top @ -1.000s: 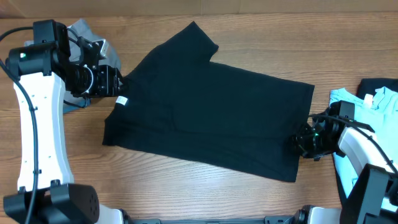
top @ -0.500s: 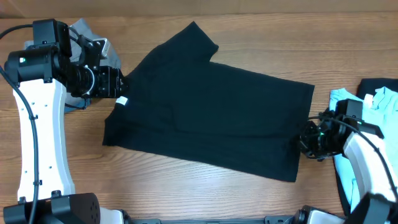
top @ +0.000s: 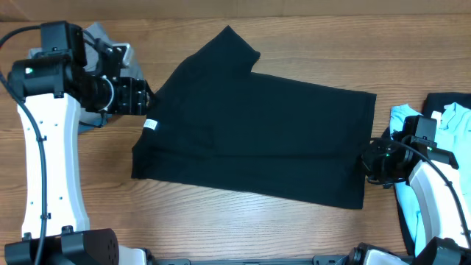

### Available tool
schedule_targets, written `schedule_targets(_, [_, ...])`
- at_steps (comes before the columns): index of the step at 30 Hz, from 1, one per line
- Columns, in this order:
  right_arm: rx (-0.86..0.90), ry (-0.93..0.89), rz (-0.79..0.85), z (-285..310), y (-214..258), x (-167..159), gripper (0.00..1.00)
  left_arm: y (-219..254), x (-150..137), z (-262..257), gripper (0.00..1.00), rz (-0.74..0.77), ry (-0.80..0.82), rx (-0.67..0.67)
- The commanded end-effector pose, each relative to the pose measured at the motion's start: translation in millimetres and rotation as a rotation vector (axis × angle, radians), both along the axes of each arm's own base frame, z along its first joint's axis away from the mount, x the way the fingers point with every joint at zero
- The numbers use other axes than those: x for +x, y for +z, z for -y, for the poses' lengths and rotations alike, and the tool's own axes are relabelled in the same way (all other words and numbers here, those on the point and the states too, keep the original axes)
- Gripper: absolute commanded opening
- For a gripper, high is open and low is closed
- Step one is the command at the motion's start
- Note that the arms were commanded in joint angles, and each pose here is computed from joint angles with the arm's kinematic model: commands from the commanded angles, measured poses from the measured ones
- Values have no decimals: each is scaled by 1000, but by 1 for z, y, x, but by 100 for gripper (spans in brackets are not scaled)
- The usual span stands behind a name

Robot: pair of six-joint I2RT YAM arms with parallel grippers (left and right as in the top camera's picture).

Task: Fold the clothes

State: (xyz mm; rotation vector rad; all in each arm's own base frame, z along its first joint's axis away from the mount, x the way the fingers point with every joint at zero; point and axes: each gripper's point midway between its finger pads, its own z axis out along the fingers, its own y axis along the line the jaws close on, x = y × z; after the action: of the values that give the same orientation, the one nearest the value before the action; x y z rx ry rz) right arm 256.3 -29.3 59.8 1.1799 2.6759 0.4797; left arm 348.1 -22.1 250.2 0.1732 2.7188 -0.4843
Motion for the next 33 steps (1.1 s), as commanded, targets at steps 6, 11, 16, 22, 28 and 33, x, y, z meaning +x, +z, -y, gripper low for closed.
schedule_targets(6, [87,246,202,-25,26,23,4,-84,6,64,76,-106,-318,167])
schedule_targets(11, [92,156,159,-16,24,17,4,-137,22,82,75,-179,-380,237])
schedule_targets(16, [116,230,277,-26,46,23,4,-185,24,93,76,-273,-415,233])
schedule_targets(22, [109,231,289,-26,50,23,4,-219,28,112,68,-313,-424,200])
schedule_targets(28, [108,231,289,-26,50,23,4,-240,30,124,62,-311,-451,277])
schedule_targets(33, [103,228,281,-25,49,22,4,-246,32,115,44,-302,-446,434])
